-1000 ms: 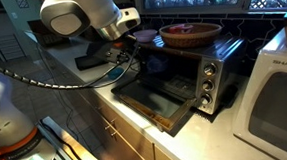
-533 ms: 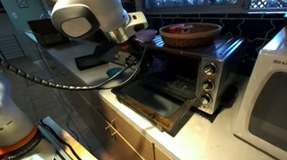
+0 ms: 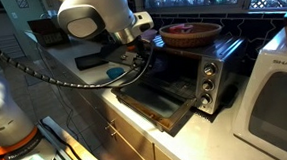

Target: Pull the oven wire rack, remove the blue mixing bowl from the oven wire rack and place it to the left side of the oven

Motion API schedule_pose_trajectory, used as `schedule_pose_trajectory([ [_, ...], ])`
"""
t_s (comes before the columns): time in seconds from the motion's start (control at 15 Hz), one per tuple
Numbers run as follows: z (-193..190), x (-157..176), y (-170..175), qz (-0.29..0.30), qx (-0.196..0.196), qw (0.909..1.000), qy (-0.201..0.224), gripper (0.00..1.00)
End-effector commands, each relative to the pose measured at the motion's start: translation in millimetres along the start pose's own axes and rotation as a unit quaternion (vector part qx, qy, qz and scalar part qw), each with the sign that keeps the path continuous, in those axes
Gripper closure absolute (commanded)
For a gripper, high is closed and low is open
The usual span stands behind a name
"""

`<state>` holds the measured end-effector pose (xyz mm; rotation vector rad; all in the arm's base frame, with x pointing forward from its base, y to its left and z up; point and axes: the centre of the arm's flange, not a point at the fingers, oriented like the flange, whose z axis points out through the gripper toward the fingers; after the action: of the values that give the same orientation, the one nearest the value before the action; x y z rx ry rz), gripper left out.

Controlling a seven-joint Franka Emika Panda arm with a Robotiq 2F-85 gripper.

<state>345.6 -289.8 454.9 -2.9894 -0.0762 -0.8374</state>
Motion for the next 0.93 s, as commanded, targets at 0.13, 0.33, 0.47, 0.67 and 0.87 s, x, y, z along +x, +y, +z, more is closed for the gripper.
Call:
schedule_pose_trajectory([
  [0.13, 12.3, 11.7, 10.7, -0.017, 0.005, 0.9998, 0.005, 0.39],
  [0.33, 18.0, 16.2, 9.9, -0.024, 0.004, 0.9997, 0.003, 0.37],
  [0.47, 22.1, 17.7, 9.8, -0.027, 0.005, 0.9996, -0.001, 0.50],
  [0.67, 26.0, 17.1, 9.7, -0.030, 0.006, 0.9995, -0.006, 0.79],
  [0.87, 27.0, 14.8, 8.7, -0.031, 0.006, 0.9994, -0.011, 1.00],
])
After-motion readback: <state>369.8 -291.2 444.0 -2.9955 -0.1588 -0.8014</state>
